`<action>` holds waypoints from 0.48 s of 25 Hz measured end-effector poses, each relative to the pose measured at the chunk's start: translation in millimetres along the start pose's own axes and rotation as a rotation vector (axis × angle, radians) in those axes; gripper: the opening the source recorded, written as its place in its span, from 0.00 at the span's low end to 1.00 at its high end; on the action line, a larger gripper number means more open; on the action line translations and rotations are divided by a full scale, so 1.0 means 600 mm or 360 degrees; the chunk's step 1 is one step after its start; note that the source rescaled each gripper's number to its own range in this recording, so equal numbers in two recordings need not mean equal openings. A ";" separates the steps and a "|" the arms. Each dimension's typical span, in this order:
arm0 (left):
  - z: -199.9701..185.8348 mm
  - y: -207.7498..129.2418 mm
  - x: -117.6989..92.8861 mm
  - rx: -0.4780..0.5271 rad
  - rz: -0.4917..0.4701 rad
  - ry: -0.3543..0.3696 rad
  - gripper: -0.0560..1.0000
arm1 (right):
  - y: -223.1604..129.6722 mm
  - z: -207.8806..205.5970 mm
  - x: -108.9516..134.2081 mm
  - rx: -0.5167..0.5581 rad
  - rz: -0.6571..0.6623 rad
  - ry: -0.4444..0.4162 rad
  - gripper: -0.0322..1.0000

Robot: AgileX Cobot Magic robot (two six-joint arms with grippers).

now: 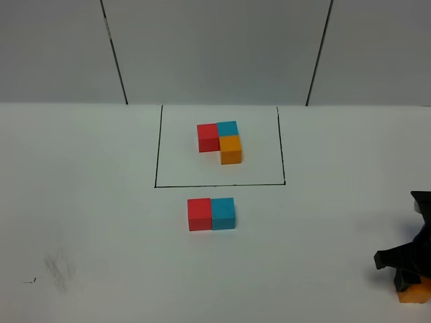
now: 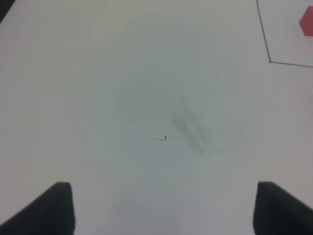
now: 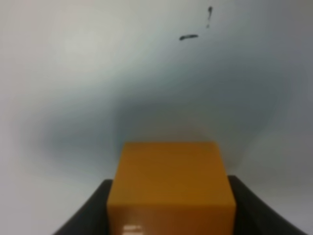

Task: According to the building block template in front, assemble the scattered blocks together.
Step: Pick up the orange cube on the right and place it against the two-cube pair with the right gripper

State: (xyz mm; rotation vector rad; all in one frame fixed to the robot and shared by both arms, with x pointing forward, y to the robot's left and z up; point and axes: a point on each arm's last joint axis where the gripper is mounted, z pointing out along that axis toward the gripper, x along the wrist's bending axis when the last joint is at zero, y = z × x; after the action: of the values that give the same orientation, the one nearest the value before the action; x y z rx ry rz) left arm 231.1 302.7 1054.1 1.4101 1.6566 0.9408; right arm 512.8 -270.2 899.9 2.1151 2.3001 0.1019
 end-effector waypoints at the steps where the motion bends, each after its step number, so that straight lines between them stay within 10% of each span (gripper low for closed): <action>1: 0.000 0.000 0.000 0.0000 0.0000 0.0000 0.95 | 0.000 0.000 0.000 -0.0001 0.0000 0.0000 0.13; 12: 0.000 0.000 0.000 0.0000 0.0000 0.0000 0.95 | 0.002 0.000 0.000 -0.0017 0.0002 -0.0001 0.13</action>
State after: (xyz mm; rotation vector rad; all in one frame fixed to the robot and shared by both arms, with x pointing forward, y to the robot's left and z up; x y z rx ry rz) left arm 231.1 302.7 1054.1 1.4101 1.6566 0.9408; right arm 513.8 -270.2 899.9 2.1112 2.2929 0.1136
